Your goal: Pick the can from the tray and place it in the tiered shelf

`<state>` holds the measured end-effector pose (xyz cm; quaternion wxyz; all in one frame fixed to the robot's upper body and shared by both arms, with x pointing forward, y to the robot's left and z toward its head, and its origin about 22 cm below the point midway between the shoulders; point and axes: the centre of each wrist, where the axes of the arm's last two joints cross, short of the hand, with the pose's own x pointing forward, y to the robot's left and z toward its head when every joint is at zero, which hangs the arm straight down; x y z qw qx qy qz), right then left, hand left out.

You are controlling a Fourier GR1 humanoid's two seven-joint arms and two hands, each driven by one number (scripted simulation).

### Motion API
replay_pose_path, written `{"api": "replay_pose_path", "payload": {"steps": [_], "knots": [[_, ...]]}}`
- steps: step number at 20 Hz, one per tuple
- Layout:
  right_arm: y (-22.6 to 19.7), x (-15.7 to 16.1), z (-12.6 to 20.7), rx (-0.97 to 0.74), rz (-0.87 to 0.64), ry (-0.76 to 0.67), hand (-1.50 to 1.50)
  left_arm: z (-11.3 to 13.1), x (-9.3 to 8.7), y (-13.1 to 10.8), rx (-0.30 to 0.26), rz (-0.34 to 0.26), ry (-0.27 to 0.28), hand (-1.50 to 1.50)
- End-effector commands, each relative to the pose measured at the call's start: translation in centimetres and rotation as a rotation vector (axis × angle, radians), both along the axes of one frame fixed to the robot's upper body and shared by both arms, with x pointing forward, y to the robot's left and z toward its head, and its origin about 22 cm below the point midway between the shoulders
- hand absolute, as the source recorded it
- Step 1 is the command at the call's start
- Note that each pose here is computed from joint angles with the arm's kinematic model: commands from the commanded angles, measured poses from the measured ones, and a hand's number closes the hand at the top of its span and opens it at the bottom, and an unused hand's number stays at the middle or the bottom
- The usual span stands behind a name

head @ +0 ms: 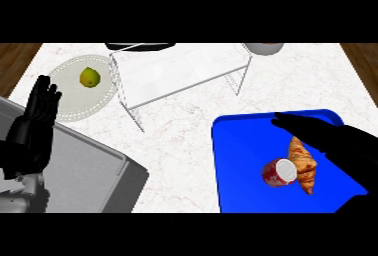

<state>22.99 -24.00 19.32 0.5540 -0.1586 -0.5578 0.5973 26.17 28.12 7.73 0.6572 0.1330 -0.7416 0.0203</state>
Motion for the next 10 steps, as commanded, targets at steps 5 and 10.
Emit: {"api": "replay_pose_path", "payload": {"steps": [5, 10], "knots": [[4.1, -2.1, -2.5, -0.223, -0.061, -0.073, -1.5, -0.8, -0.4, -0.8, -0.042, -0.034, 0.07, 0.0], [3.3, 0.1, -4.6, -0.412, -0.144, -0.053, -1.5, -0.8, 0.3, -1.9, -0.028, -0.045, 0.076, 0.0]]}}
